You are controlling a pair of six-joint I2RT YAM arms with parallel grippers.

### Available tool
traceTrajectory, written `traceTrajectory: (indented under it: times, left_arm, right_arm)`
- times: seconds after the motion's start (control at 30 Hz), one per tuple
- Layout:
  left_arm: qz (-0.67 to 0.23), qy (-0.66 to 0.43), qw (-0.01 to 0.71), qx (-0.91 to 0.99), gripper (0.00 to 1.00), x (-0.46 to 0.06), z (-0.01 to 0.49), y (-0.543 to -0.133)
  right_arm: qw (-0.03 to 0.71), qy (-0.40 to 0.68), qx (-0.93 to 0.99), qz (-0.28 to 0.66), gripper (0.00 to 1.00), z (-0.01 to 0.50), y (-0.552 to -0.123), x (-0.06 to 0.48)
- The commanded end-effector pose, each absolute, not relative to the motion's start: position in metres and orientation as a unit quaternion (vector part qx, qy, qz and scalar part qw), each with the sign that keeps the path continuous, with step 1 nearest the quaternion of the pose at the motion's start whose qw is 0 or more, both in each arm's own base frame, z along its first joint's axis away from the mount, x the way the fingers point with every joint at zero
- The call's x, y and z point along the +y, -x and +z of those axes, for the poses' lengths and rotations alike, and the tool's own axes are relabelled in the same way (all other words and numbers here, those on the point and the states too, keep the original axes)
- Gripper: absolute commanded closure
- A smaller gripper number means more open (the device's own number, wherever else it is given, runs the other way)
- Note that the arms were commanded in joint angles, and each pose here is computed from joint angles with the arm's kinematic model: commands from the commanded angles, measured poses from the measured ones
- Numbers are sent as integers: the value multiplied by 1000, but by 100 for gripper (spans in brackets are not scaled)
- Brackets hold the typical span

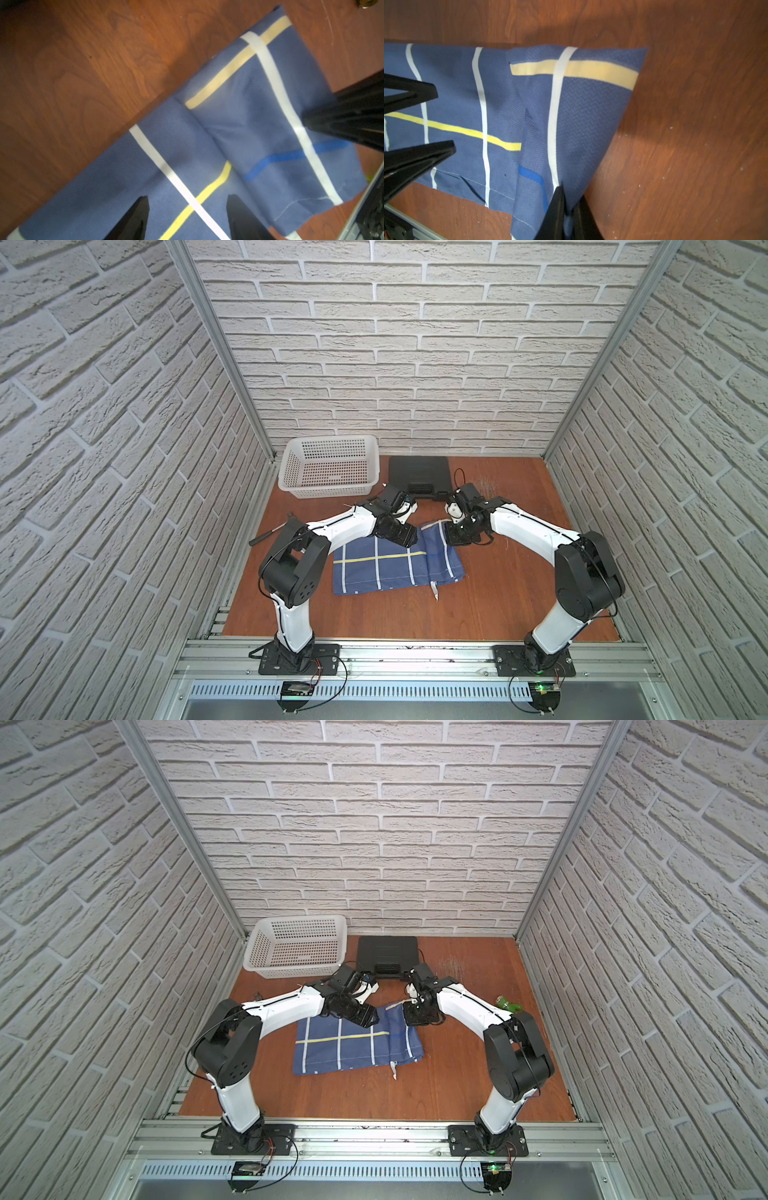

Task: Roll up the pillowcase
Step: Roll the pillowcase at the center of the board.

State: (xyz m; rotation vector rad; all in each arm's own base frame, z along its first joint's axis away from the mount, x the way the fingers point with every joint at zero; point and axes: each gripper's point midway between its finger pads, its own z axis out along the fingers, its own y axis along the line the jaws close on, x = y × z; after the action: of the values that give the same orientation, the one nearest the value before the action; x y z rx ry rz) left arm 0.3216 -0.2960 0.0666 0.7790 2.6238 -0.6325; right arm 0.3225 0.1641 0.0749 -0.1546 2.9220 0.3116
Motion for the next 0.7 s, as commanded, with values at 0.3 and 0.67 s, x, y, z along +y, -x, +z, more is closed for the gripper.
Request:
traceTrajectory:
  times: [0.3,0.67]
  left_arm:
    - [-237,-257,183,919,36,-271,77,-320]
    - [-238,-219,196,926,36,-239,98,-306]
  right_arm:
    - [104,79,988,83,75,102,-313,213]
    - [91,117,976,158,75,96,-316,290]
